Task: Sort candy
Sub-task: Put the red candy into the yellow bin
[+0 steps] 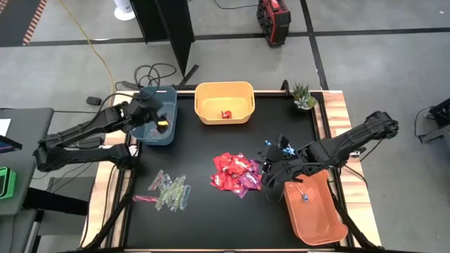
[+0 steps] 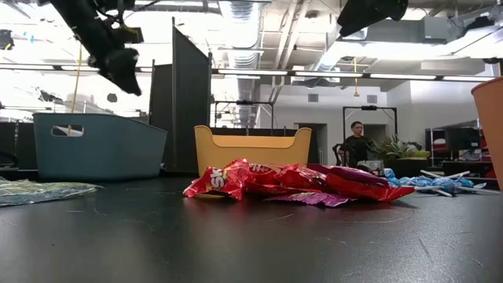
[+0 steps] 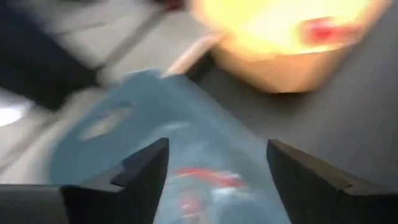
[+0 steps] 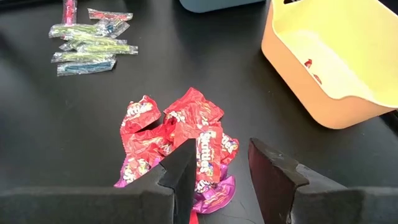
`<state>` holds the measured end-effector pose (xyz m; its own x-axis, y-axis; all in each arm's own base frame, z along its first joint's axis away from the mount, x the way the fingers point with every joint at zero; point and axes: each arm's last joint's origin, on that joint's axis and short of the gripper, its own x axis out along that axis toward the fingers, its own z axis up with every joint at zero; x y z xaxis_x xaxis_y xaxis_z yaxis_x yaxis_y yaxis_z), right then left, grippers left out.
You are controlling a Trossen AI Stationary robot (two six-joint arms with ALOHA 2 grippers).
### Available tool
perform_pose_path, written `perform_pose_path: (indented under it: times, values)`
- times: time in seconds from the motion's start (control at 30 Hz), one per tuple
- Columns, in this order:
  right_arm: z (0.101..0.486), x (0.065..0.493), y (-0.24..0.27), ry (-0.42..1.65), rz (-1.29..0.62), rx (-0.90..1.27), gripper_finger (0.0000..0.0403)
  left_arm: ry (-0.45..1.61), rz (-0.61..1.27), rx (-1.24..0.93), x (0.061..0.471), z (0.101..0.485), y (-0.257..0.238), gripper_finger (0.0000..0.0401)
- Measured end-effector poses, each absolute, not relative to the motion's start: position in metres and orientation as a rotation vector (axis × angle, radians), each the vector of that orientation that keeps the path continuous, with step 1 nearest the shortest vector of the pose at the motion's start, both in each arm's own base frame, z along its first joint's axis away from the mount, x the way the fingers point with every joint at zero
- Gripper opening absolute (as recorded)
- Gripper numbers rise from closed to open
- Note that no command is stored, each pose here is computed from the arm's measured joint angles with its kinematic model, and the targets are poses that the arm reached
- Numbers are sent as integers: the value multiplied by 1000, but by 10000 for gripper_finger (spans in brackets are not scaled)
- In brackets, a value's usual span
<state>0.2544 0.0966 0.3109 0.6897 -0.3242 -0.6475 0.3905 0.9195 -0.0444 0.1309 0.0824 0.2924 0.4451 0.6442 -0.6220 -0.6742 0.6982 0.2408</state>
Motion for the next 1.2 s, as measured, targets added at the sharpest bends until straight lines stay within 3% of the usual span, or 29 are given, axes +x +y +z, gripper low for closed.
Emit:
perform_pose_path:
  times: [0.13, 0.5, 0.83, 1.2]
  values:
    - [302, 265, 97, 744, -375, 68, 159, 688, 478, -54, 147, 294, 69, 283]
    - [259, 318, 81, 848, -247, 3, 159, 802, 98, 87, 228, 252, 23, 248]
    - [257, 321, 78, 845, -249, 10, 159, 835, 22, 173, 290, 191, 13, 229]
    - [258, 321, 81, 837, -242, 16, 159, 808, -43, 229, 320, 147, 13, 200]
